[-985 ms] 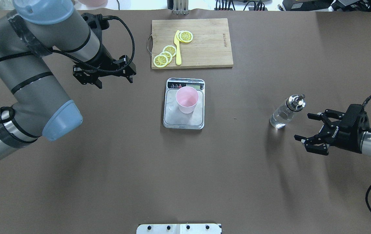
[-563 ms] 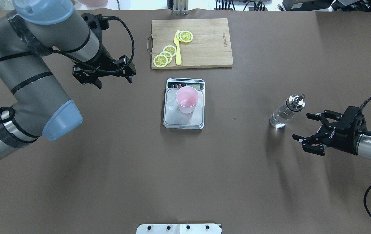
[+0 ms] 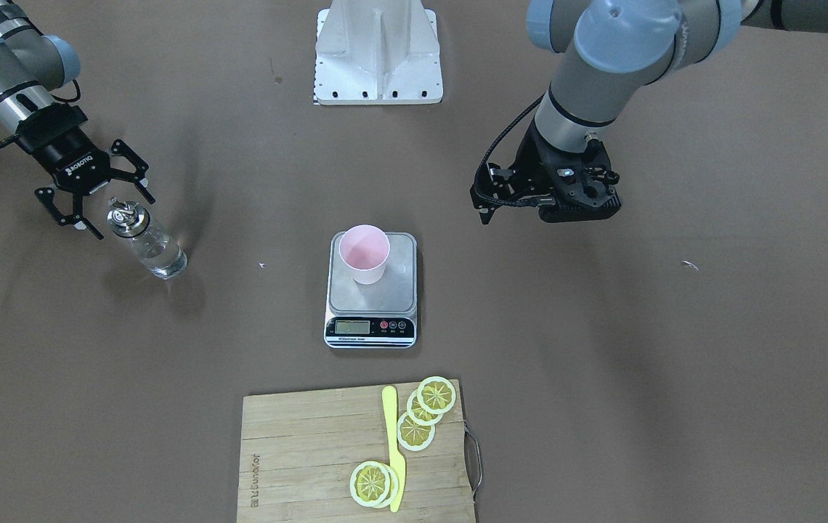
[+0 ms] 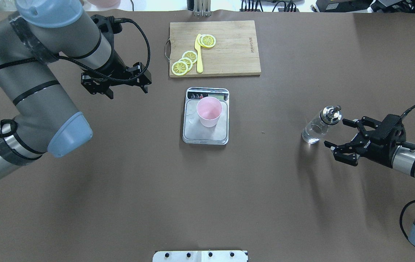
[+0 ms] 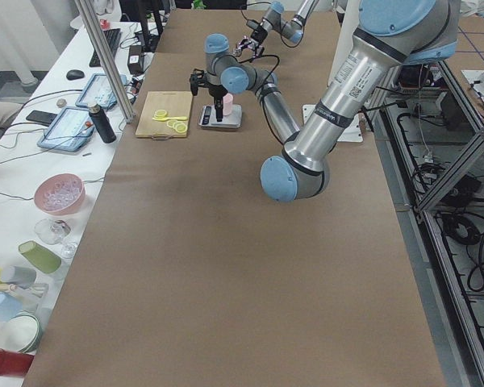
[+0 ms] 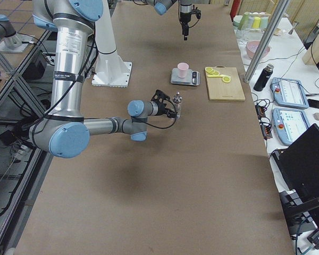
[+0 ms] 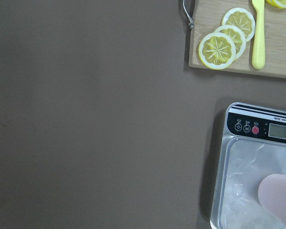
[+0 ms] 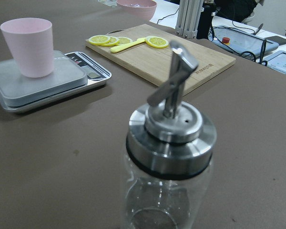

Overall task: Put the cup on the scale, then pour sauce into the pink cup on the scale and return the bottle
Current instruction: 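Close the right gripper around the glass bottle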

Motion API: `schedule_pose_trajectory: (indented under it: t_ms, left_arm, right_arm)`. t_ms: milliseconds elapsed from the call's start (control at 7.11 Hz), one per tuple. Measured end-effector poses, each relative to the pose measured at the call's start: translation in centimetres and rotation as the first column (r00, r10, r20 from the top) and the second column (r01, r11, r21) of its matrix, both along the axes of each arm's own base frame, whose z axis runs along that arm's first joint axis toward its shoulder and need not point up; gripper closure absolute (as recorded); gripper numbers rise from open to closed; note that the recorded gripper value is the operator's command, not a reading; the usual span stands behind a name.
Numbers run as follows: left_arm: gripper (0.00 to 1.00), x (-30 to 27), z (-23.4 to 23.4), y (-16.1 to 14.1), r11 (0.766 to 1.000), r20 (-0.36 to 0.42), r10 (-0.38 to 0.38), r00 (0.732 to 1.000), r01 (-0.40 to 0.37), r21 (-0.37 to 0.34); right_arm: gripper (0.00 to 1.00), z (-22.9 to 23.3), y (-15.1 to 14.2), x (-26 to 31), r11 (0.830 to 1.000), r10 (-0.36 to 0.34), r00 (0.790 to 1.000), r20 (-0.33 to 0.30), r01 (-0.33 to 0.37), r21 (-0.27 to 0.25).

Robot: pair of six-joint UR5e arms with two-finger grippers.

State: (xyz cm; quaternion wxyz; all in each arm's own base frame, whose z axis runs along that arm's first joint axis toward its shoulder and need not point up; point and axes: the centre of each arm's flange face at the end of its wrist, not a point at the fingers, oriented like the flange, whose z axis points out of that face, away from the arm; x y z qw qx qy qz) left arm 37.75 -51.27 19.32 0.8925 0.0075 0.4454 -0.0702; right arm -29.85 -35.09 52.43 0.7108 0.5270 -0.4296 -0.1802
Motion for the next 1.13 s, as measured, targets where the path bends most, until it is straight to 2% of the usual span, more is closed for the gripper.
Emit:
schedule_pose_trajectory:
  t_ms: [1126]
  left_arm:
    - [0.00,-0.1,0.8,0.0,1.000,0.008,-0.001,1.000,0.001,-0.006]
  right_arm:
    - [0.03,0.0,-0.9,-3.5,1.000,0.008,1.000,-0.001,-0.008,0.010]
